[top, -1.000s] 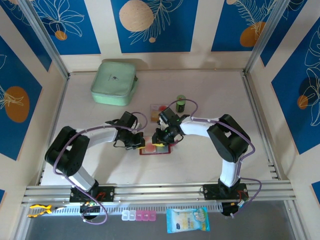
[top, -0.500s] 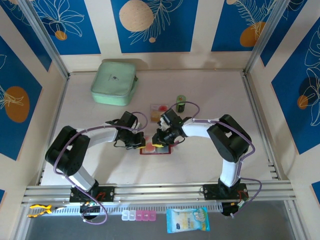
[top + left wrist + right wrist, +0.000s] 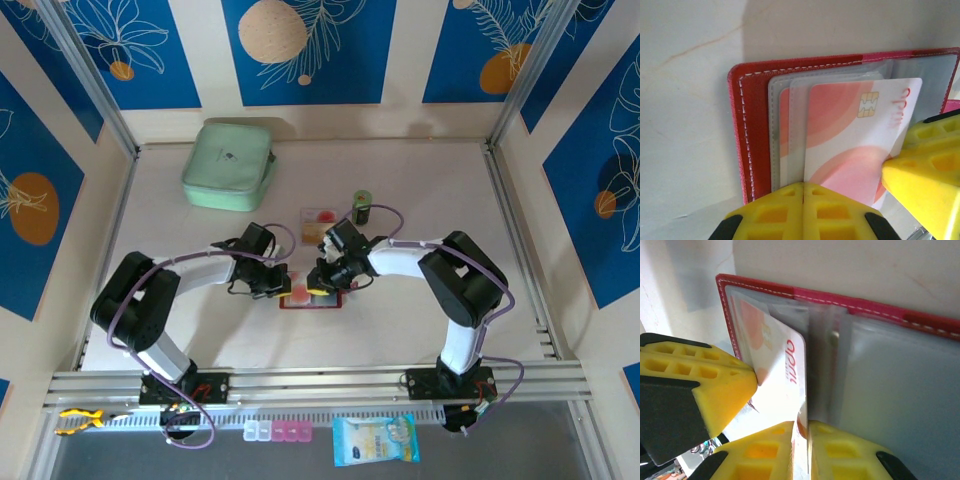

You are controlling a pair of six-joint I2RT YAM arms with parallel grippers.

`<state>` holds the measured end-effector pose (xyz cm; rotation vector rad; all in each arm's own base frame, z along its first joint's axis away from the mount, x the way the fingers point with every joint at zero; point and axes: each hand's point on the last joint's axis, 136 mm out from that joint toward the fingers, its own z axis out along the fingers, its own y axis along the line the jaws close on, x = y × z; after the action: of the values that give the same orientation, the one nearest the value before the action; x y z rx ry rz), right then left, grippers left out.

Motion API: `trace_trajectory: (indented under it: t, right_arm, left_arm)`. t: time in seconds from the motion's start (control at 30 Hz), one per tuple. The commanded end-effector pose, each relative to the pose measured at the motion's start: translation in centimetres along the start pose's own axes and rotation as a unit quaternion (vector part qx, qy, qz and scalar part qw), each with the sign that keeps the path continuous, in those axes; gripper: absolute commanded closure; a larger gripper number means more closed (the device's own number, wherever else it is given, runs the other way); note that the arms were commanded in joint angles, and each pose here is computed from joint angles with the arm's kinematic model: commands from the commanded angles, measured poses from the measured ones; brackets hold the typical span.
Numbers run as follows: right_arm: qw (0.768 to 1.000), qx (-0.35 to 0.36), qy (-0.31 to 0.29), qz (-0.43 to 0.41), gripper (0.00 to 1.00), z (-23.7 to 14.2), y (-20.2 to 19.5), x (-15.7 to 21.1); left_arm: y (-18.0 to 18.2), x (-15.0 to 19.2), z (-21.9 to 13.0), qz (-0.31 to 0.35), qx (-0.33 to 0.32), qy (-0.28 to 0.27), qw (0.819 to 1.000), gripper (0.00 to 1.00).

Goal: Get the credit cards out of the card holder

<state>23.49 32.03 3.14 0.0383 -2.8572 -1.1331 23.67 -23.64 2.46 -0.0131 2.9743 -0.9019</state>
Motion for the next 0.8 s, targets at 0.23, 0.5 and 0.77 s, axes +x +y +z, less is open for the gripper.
trace_trajectory:
  t: [0.23, 0.5, 0.77]
  right_arm:
    - [1.0, -0.026, -0.004, -0.007, 0.91, -0.8, 1.2, 0.0]
    - [1.0, -0.015, -0.009, -0.009, 0.98, -1.1, 0.7, 0.2]
    - [0.999, 0.048, -0.005, -0.02, 1.0, -2.8, -1.0, 0.9]
  left_arm:
    - [2.2, 1.5, 0.9, -0.006, -0.036, 0.023, 0.999, 1.0]
    - [2.2, 1.5, 0.8, -0.007, -0.036, 0.023, 0.999, 1.0]
    - [2.3, 1.7, 0.6, -0.008, -0.037, 0.022, 0.999, 1.0]
